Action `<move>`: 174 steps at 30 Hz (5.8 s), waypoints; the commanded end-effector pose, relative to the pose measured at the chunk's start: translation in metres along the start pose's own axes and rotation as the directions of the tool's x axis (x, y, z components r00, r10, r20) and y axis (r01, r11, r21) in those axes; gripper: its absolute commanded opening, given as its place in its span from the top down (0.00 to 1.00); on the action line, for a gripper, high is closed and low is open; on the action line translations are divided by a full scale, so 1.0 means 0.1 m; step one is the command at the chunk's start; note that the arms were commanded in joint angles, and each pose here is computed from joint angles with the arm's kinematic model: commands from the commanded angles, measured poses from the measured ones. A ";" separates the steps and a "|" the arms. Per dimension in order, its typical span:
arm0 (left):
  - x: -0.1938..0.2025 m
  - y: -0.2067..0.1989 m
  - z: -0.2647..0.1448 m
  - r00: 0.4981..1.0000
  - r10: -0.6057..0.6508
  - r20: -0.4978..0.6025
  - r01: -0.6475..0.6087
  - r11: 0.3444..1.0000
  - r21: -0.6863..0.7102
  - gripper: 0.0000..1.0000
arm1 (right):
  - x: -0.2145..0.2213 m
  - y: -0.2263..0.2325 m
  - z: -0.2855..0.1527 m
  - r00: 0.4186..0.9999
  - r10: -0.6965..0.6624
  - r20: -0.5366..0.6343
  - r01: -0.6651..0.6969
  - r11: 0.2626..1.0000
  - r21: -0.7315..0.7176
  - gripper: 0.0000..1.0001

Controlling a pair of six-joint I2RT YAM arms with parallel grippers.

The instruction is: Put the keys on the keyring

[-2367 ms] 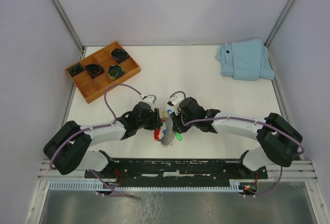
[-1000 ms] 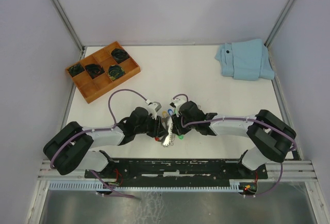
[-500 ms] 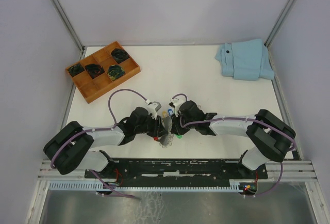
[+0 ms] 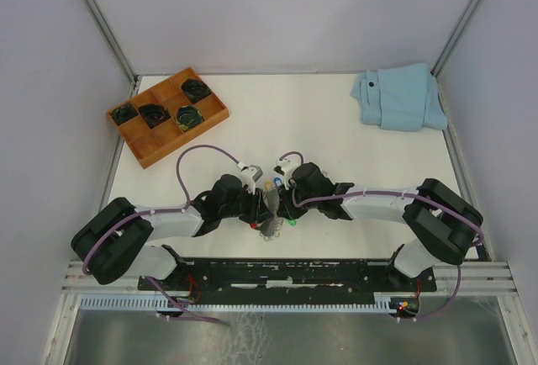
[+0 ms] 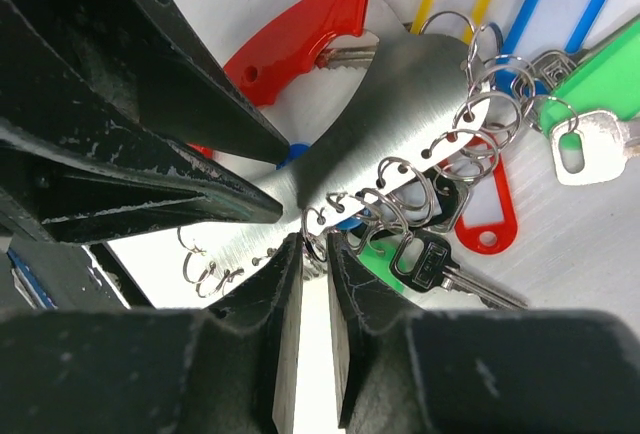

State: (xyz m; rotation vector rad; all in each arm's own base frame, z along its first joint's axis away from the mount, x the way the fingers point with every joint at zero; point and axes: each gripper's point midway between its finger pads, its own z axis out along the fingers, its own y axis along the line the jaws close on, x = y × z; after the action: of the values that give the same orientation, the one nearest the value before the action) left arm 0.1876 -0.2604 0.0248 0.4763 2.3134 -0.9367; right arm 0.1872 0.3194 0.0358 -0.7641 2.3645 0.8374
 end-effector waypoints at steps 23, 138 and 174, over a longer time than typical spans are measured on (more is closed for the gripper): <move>-0.08 -0.04 -0.01 0.999 -0.004 0.040 0.004 1.000 0.006 0.62 | -0.14 0.08 -0.02 0.987 -0.145 -0.065 0.143 0.989 -0.034 0.98; -0.44 -0.42 0.04 0.637 0.651 0.413 -0.771 0.548 0.325 0.71 | -0.45 0.20 -0.42 0.583 -0.686 0.436 0.787 0.610 -0.092 0.99; -0.59 -0.34 0.00 0.724 0.679 0.124 -0.689 0.702 0.180 0.97 | -0.44 -0.04 -0.56 0.634 -0.683 0.364 0.726 0.687 0.025 0.59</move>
State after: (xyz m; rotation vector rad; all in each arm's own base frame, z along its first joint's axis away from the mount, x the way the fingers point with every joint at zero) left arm 0.2061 -0.2918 0.0751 1.2857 1.6693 -0.9109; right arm 0.1946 0.2944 0.0917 -1.4006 1.5012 0.7359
